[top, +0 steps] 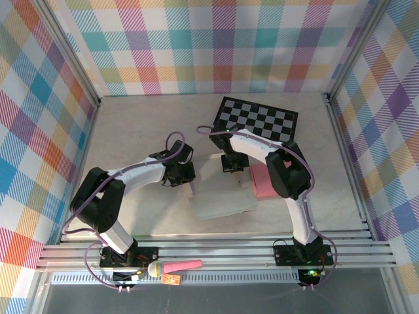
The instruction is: Fold the paper box
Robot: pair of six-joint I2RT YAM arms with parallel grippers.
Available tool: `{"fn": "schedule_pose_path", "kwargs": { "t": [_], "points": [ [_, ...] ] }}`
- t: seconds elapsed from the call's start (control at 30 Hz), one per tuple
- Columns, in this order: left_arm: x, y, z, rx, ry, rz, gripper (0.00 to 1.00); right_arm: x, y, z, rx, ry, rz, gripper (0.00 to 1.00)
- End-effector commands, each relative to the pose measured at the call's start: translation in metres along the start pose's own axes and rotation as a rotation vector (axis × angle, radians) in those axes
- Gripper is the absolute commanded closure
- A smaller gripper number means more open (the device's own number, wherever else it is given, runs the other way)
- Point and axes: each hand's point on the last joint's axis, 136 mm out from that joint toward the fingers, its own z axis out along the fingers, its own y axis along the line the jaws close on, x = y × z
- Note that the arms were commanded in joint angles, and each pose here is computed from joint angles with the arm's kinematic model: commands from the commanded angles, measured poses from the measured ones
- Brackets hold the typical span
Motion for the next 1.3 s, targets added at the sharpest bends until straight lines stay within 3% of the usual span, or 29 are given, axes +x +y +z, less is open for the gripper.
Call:
{"fn": "schedule_pose_path", "kwargs": {
  "t": [0.0,0.2,0.33,0.63,0.83,1.1,1.27],
  "points": [
    [-0.002,0.006,-0.005,-0.041,-0.006,0.008,1.0,0.004,-0.032,0.005,0.163,0.015,0.005,1.0],
    [-0.003,0.004,-0.003,-0.038,-0.003,0.011,1.0,0.003,-0.024,-0.008,0.197,-0.019,-0.05,1.0],
    [-0.002,0.005,-0.001,-0.048,0.001,0.015,1.0,0.008,-0.012,-0.013,0.134,-0.012,-0.039,1.0],
    [-0.001,0.011,0.012,-0.096,0.034,0.039,0.9,0.021,-0.006,-0.013,0.056,0.004,0.001,1.0],
    [-0.001,0.022,0.012,-0.194,0.052,0.092,0.86,0.022,-0.006,-0.015,0.049,0.002,0.03,1.0],
    [-0.004,0.022,0.002,-0.419,0.023,0.304,0.98,0.032,0.002,-0.019,-0.03,0.032,0.139,1.0],
    [-0.002,0.028,0.005,-0.549,0.021,0.395,1.0,0.039,0.006,-0.014,-0.042,0.063,0.168,1.0]
  ]
}}
